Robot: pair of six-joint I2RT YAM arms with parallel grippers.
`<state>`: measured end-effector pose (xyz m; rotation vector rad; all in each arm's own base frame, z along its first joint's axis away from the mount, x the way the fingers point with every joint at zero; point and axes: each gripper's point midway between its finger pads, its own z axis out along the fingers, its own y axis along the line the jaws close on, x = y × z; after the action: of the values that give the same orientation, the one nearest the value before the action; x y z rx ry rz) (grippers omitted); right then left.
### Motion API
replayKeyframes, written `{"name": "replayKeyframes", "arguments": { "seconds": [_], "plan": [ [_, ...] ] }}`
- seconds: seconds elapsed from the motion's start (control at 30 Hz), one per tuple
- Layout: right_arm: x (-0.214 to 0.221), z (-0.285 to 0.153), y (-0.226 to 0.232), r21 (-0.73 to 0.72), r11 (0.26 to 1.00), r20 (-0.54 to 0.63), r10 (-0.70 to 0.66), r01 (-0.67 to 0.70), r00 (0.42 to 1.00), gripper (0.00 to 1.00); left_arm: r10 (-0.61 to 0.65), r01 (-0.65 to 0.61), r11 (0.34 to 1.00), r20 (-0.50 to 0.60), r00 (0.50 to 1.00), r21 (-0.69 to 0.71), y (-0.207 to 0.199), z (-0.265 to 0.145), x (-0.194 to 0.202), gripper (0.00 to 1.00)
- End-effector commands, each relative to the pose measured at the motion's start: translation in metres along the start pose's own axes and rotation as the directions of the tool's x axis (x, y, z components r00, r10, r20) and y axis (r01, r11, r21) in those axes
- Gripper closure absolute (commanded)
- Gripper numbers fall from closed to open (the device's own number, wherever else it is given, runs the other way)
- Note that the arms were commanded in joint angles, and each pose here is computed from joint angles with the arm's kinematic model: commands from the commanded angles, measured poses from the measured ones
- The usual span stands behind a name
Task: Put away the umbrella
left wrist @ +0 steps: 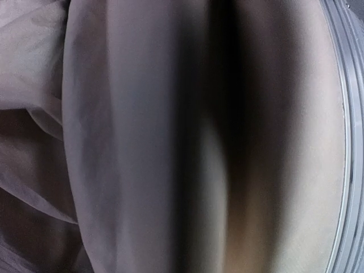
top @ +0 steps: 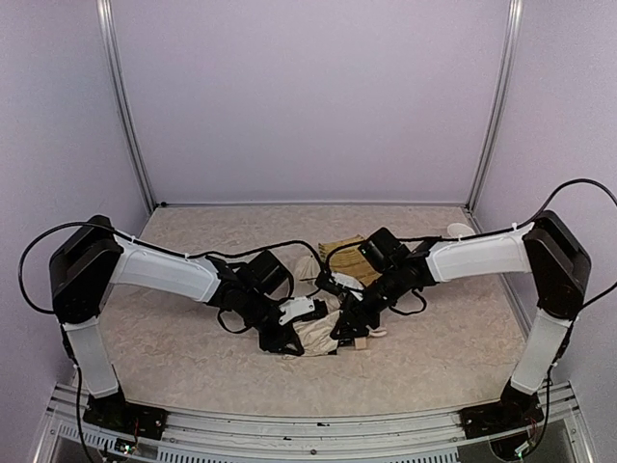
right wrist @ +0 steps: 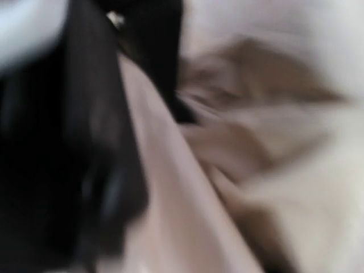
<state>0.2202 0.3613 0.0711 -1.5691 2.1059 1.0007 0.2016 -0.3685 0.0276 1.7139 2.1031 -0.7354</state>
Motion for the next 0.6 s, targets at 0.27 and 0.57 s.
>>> {"name": "replayKeyframes", "arguments": {
  "seconds": [0.27, 0.57],
  "plan": [
    [-0.027, -0.054, 0.016, 0.546, 0.739, 0.018, -0.481, 0.394, 0.877, 0.38, -0.311, 0.371, 0.881, -0.233, 0.921, 0.294, -0.027, 0.014, 0.048, 0.81],
    [-0.027, -0.002, 0.048, 0.511, 0.457, -0.178, -0.772, 0.728, 0.61, 0.23, -0.317, 0.406, 0.861, -0.3, 0.9, 0.307, -0.03, 0.018, 0.06, 0.82]
  ]
}}
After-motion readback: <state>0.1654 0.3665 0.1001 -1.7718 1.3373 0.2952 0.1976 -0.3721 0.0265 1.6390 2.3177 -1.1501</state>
